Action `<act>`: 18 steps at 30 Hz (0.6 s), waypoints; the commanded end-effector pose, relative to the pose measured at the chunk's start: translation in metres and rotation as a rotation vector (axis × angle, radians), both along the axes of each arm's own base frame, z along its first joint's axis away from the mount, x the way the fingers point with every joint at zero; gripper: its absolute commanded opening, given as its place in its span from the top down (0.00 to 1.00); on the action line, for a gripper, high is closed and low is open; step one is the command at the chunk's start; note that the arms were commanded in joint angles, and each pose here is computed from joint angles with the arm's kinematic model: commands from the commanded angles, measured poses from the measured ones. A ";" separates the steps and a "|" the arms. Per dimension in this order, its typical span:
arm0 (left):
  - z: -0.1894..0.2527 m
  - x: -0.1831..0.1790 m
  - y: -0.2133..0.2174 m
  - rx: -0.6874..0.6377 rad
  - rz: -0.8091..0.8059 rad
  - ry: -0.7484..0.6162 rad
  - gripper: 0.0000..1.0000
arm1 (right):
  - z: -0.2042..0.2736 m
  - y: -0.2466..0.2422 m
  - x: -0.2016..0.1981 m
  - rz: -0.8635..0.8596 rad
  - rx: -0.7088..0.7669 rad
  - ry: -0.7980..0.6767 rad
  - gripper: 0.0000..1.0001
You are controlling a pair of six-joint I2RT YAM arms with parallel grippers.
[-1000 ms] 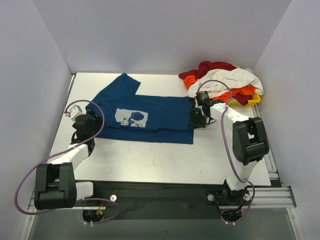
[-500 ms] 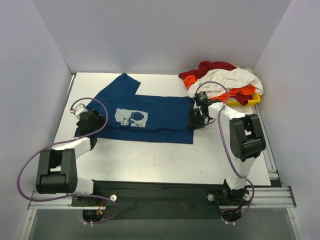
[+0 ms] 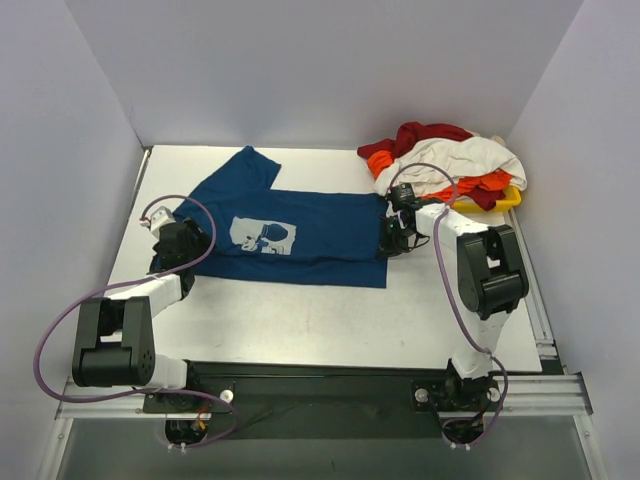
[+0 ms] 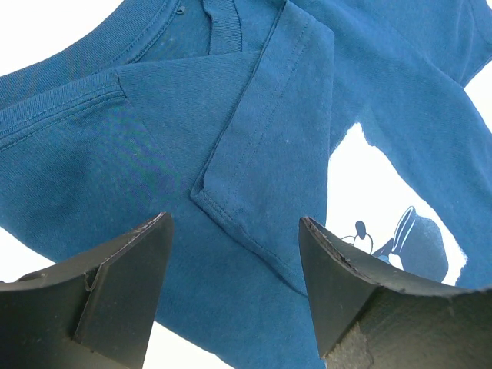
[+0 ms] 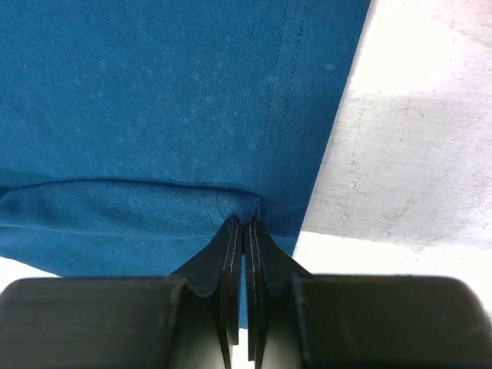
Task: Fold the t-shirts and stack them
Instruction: Fold the flattened tshirt in 1/3 of the way
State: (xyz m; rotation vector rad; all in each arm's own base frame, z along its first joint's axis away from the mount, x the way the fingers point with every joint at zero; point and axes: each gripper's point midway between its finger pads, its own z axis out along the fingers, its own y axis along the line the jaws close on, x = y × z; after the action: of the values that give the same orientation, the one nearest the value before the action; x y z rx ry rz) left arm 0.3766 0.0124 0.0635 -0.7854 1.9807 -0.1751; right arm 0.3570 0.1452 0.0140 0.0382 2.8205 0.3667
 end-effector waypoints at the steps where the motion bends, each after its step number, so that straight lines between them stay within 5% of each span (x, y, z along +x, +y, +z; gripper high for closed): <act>1: 0.017 0.014 0.000 0.017 -0.011 -0.048 0.23 | 0.015 -0.003 0.000 0.000 0.003 -0.021 1.00; 18: 0.015 0.015 -0.001 0.013 -0.012 -0.038 0.23 | 0.027 -0.021 -0.013 -0.055 -0.049 -0.058 1.00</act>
State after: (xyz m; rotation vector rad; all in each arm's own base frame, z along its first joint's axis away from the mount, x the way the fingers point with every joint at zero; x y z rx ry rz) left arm 0.3790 0.0123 0.0631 -0.7861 1.9844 -0.1741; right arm 0.3486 0.1370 0.0320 0.0529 2.7742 0.3366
